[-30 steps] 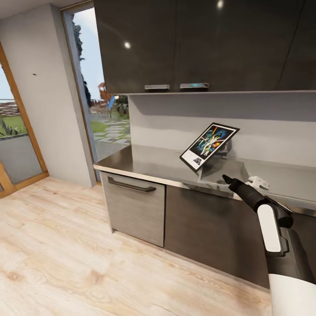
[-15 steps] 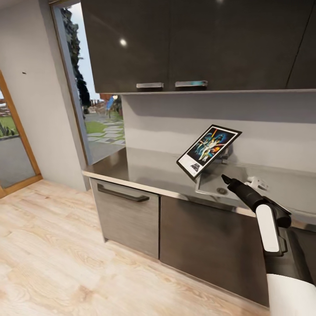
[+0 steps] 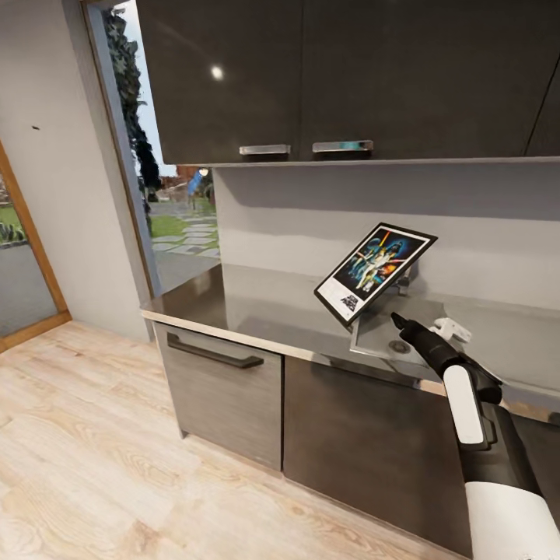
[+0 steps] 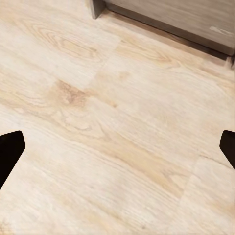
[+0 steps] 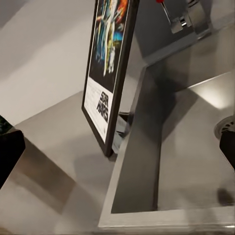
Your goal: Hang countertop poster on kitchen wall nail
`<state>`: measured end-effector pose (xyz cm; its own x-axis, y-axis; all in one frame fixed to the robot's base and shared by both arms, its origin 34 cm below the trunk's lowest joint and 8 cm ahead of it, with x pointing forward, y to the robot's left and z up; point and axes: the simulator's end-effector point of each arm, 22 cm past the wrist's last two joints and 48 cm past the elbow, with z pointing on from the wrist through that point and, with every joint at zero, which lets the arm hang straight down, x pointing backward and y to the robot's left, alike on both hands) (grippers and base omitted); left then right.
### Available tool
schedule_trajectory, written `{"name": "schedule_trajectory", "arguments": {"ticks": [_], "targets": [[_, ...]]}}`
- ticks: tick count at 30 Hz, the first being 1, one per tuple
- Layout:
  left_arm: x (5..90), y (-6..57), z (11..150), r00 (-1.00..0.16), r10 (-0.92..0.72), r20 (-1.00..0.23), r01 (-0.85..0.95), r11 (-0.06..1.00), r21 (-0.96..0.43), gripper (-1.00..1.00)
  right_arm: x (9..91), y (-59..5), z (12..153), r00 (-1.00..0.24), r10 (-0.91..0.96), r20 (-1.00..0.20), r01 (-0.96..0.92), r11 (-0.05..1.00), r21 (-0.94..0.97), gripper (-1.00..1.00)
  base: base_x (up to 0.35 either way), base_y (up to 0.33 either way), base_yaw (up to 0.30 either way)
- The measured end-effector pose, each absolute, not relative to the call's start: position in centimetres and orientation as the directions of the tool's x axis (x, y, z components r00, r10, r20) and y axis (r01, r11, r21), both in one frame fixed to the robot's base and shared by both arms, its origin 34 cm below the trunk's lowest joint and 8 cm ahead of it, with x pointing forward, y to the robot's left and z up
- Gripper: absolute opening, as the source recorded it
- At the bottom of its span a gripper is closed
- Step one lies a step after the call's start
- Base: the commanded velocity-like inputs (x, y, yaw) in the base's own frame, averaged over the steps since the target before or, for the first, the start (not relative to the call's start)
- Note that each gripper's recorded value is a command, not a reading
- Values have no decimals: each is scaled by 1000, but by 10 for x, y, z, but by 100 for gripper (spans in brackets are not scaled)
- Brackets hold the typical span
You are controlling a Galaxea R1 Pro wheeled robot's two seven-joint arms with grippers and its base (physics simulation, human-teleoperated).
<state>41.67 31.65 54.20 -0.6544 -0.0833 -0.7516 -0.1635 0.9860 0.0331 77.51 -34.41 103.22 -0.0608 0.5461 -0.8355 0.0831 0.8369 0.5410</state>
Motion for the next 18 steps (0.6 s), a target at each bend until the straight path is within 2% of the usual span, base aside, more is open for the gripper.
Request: {"name": "schedule_trajectory", "arguments": {"ticks": [3,10,18], "targets": [[417,316,542,-654,-83,-752,-164,986,33,100,776,-347,1030,-55,547,-835,89,836,542,100,241,0,0],[417,317,542,-655,-84,-751,-165,986,33,100,778,-347,1029,-50,549,-834,92,834,543,100,82,-3,0],[417,318,542,-654,-84,-752,-166,986,34,100,778,-348,1029,-49,549,-834,92,834,544,100,196,-58,0]]}}
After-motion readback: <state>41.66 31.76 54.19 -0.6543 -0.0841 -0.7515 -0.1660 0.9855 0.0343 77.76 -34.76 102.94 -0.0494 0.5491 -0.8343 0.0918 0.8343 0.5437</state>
